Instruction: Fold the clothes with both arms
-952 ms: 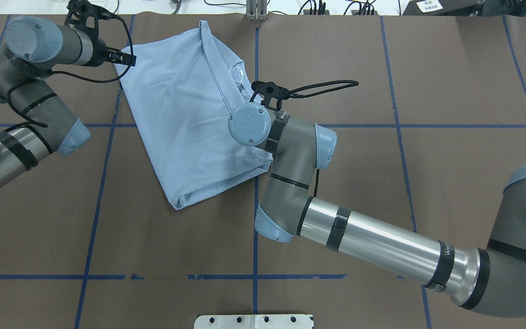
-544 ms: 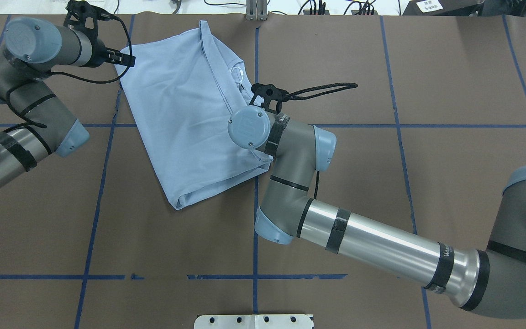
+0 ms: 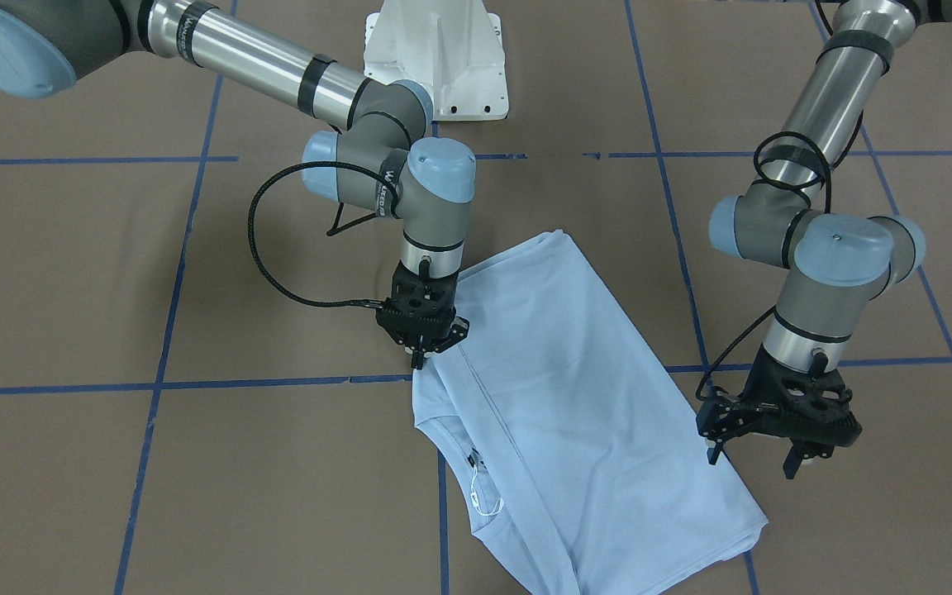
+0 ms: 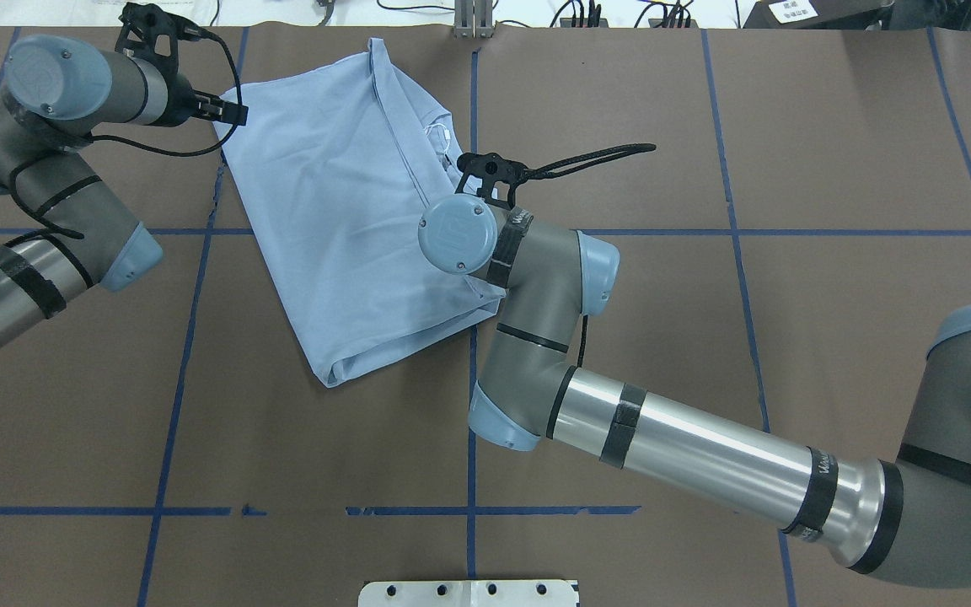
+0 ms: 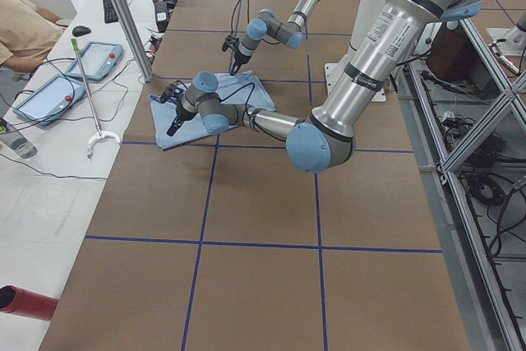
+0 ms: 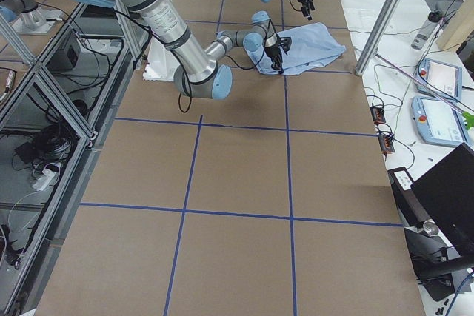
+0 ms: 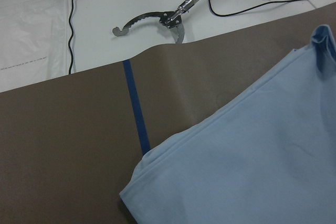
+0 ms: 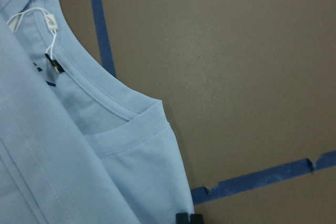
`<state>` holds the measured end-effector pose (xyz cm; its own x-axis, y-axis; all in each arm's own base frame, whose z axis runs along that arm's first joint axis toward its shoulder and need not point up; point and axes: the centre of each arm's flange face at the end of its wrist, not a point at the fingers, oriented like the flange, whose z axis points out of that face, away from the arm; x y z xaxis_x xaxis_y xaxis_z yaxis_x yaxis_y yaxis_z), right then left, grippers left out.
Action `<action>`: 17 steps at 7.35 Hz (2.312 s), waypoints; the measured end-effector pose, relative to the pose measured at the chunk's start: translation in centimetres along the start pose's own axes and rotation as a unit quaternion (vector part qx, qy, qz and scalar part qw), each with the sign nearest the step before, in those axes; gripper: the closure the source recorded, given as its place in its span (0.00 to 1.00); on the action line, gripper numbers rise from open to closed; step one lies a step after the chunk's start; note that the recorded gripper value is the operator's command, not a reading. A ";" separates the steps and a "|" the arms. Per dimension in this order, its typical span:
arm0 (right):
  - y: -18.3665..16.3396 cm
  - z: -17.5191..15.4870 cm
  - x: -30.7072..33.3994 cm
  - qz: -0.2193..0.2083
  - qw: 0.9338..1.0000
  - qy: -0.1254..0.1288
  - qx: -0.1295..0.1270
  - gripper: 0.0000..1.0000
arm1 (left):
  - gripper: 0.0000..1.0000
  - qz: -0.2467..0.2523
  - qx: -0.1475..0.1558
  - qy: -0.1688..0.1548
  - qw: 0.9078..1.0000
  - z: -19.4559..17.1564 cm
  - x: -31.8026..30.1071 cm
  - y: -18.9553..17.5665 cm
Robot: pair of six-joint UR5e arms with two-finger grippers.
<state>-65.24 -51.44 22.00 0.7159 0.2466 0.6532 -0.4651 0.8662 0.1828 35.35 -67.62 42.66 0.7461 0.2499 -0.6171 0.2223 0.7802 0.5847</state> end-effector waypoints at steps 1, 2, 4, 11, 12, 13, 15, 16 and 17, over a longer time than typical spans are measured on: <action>0.0 -0.7 0.6 -0.002 1.000 -0.002 -0.001 1.00 | 0.00 0.000 0.000 0.000 1.000 0.0 0.0 0.0; 0.5 -1.5 2.6 -0.004 1.000 -0.006 -0.002 1.00 | 0.00 0.000 0.000 0.000 1.000 0.0 0.1 0.1; 4.5 -4.6 8.6 -0.018 1.000 -0.018 -0.006 1.00 | 0.00 0.001 0.000 0.001 1.000 0.0 0.1 0.1; 15.8 -11.7 16.1 -0.058 0.998 -0.035 -0.004 0.00 | 0.00 0.003 0.005 0.009 1.000 -0.5 1.1 -0.1; 16.7 -12.2 15.9 -0.069 0.997 -0.041 -0.010 0.07 | 0.00 0.003 0.005 0.010 1.000 -0.6 1.1 -0.1; 18.3 -12.6 15.7 -0.088 0.995 -0.046 -0.012 0.29 | 0.00 0.003 0.005 0.010 1.000 -0.6 1.1 -0.1; 21.0 -13.2 15.4 -0.153 0.987 -0.053 -0.005 0.52 | 0.00 -0.002 0.004 0.010 1.000 -0.5 1.2 0.0; 21.4 -13.3 15.4 -0.187 0.981 -0.055 -0.002 0.61 | 0.00 -0.010 0.004 0.011 1.000 -0.5 1.3 0.0; 21.4 -13.3 15.3 -0.221 0.974 -0.056 0.003 0.66 | 0.00 -0.014 0.003 0.012 1.000 -0.5 1.4 0.1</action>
<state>-57.28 -23.33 26.15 0.7861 -0.1994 0.5850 -0.1270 0.8742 0.4687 36.09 -66.91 41.57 0.7250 0.2418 -0.6449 0.2466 0.7832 0.5708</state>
